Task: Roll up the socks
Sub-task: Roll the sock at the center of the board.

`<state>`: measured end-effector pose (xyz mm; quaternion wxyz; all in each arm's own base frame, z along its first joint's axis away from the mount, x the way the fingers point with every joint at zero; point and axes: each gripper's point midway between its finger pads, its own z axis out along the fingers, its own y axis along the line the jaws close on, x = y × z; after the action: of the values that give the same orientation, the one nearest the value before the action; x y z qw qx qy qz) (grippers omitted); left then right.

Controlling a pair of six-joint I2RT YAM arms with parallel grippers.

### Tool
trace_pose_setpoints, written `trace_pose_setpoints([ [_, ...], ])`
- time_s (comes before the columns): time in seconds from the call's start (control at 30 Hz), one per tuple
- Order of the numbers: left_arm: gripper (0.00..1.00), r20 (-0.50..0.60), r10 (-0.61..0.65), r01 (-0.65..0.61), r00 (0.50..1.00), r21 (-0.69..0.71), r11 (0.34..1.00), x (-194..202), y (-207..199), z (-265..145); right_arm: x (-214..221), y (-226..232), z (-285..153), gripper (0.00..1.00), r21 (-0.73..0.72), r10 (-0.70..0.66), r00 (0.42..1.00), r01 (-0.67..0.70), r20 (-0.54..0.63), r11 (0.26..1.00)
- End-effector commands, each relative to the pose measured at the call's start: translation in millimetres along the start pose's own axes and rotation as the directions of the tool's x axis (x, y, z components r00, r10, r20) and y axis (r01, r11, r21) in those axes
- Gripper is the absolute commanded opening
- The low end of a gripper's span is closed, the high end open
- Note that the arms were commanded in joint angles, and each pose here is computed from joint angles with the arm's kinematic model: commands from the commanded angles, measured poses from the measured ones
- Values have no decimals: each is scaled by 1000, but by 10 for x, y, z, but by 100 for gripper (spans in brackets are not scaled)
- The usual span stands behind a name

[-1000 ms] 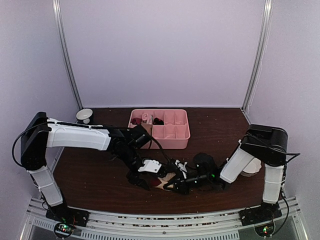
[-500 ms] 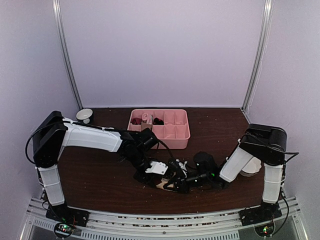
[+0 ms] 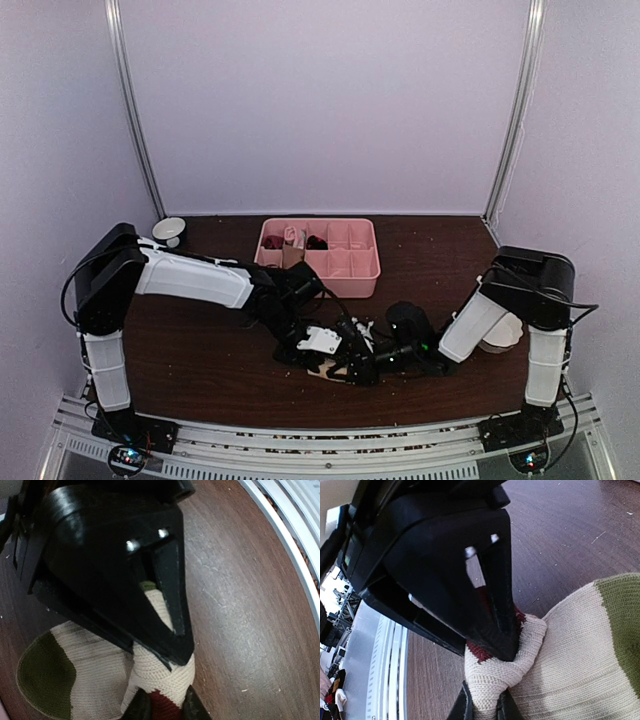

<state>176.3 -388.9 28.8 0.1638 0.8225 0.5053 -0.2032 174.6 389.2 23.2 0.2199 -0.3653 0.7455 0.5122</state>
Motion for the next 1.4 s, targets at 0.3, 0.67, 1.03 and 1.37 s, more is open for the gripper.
trace_pose_setpoints([
  [0.3, 13, -72, -182, 193, 981, 190, 963, 309, -235, 137, 538, -451, -377, 26, 320, 116, 989, -81, -91, 944],
  [0.67, 15, -90, -250, 266, 964, 305, 915, 315, -456, 25, 106, -589, -944, 100, 572, -78, 993, 14, 88, 820],
  [1.03, 16, -78, -377, 375, 923, 395, 838, 267, -425, -58, -442, -407, -1608, 100, 632, -152, 885, -185, 440, 752],
  [1.37, 15, -155, -530, 541, 834, 417, 730, 340, -221, -52, -126, -48, -1364, 89, 800, -411, 904, 160, 116, 578],
])
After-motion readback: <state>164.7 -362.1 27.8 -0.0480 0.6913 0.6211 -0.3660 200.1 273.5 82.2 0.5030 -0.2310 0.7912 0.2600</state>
